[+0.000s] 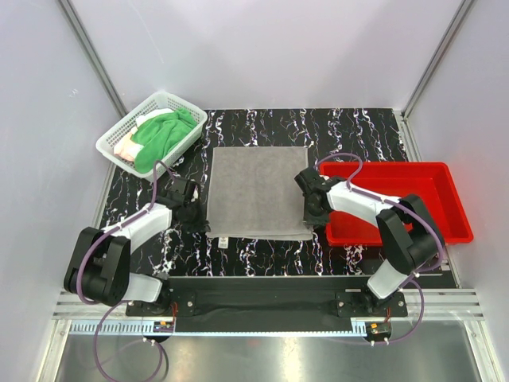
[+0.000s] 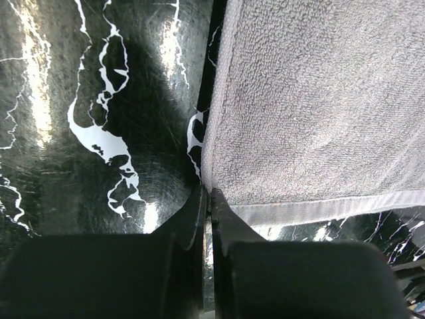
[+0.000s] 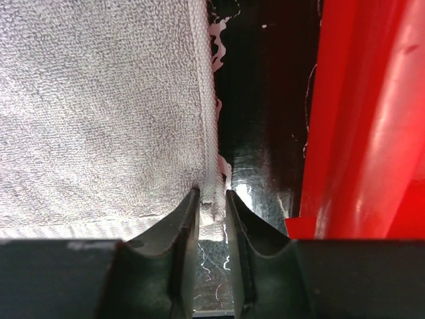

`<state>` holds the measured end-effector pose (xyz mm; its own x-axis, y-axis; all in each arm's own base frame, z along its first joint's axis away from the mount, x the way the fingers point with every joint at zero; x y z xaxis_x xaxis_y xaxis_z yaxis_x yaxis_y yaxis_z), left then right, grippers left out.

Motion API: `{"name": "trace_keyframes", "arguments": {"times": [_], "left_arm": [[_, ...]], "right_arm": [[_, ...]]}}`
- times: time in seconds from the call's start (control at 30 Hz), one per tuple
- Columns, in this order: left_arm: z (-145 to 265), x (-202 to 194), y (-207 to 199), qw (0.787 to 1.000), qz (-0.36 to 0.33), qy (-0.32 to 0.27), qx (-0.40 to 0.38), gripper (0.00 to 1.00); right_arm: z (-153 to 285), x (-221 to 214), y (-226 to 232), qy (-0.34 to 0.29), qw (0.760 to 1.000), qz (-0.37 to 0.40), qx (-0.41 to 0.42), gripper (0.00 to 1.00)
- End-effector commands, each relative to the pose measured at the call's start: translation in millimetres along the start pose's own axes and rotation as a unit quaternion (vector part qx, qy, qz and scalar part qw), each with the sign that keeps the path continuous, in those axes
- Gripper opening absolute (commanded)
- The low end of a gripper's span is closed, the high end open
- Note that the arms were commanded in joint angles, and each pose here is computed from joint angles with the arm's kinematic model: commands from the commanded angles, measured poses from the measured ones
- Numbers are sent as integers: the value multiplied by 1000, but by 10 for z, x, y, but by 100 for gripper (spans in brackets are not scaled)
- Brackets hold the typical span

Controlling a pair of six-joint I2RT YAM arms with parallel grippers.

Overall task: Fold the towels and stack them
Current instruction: Fold the towel

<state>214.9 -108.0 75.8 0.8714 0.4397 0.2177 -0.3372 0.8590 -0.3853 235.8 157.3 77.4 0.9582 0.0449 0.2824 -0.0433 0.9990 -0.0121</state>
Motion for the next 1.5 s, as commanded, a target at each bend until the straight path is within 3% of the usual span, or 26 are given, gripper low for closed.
{"name": "trace_keyframes", "arguments": {"times": [0.0, 0.13, 0.23, 0.4, 0.63, 0.7, 0.73, 1.0, 1.17, 1.33, 1.47], "left_arm": [[79, 120, -52, 999, -6, -38, 2, 0], [70, 104, -30, 999, -5, -34, 7, 0], [68, 111, -37, 999, -6, -34, 6, 0], [103, 143, -74, 999, -6, -37, 4, 0], [195, 193, -139, 999, -11, -45, -5, 0], [196, 185, -162, 999, -13, -40, -12, 0], [197, 183, -163, 999, -13, -39, -12, 0], [222, 184, -195, 999, -23, -31, -11, 0], [186, 148, -177, 999, -24, -29, -11, 8], [148, 122, -164, 999, -26, -23, -10, 10], [133, 118, -152, 999, -24, -21, -6, 5]], "right_arm": [[60, 36, 74, -20, 999, -9, 26, 30], [17, 29, 100, -19, 999, -10, 35, 29], [28, 43, 100, -25, 999, -10, 36, 23], [103, 118, 73, -35, 999, -1, 21, 2], [219, 172, 61, -38, 999, 7, 15, 11], [211, 153, 78, -34, 999, 8, 22, 7], [200, 156, 86, -35, 999, 8, 25, 0], [227, 186, 78, -37, 999, 14, 20, 0], [203, 138, 100, -30, 999, 8, 26, 19], [132, 64, 143, -21, 999, 7, 31, 23], [86, 27, 155, -13, 1000, 6, 25, 27]]}}
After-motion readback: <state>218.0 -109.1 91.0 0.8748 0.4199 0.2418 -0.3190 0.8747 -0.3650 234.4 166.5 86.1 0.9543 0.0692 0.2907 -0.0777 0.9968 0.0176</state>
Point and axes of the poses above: each gripper's point midway between its finger pads, its own z axis back along the fingers, its own y axis along the line the jaws close on, x = y × z, the point moved 6 cm from there along z, back along the fingers, and after that the axes turned 8 degrees about z, right-handed, at the moved point
